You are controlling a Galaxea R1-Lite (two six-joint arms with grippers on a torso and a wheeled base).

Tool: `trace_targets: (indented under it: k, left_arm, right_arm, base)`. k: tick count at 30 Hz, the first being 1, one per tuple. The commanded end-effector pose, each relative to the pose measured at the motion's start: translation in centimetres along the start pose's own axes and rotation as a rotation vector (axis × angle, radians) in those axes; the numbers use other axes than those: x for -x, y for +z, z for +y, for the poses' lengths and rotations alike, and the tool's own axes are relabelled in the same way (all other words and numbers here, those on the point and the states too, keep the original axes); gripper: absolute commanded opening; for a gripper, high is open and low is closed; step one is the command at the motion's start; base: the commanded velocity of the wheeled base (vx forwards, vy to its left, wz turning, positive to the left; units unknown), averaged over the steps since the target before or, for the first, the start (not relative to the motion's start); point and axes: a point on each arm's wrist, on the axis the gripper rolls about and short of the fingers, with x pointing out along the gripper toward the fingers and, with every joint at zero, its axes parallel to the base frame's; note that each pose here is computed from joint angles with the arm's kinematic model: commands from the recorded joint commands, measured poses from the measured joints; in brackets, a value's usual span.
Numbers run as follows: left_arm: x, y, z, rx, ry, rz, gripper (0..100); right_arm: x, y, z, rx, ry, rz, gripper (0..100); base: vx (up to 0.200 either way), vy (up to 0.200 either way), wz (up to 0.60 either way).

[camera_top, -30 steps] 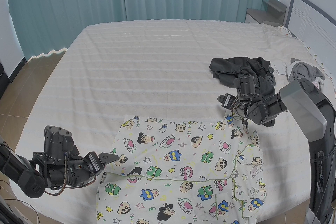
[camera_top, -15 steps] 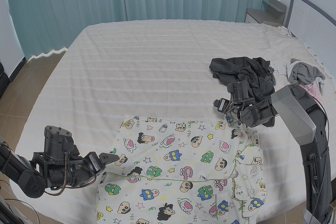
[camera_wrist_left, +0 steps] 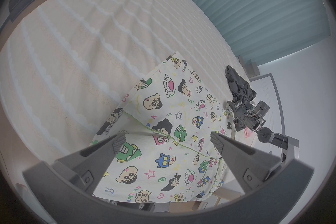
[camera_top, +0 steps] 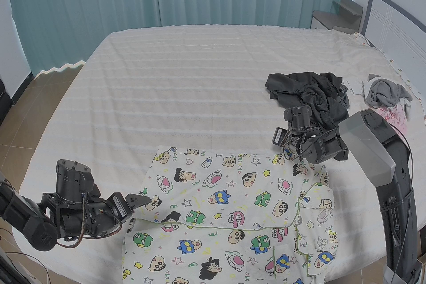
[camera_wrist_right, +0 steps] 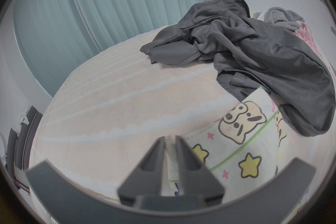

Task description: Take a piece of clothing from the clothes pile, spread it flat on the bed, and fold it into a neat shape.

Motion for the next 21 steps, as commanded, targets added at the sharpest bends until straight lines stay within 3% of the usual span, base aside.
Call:
trace_targets:
  k: [1, 12, 21]
  left_arm:
    - [-0.1, 0.0, 0.0, 0.000, 0.002, 0.002, 100]
    - [-0.1, 0.0, 0.0, 0.000, 0.001, 0.001, 100]
    - [-0.1, 0.0, 0.0, 0.000, 0.002, 0.002, 100]
  right_arm:
    - [0.2, 0.2, 0.2, -0.002, -0.001, -0.014, 0]
    - [1.2, 1.7, 2.2, -0.030, 0.065, -0.126, 0]
    - [1.2, 1.3, 2.9, -0.003, 0.080, -0.140, 0]
  base:
    - [0.000, 0.000, 0.00]
    - [0.000, 0.000, 0.00]
    - [0.000, 0.000, 0.00]
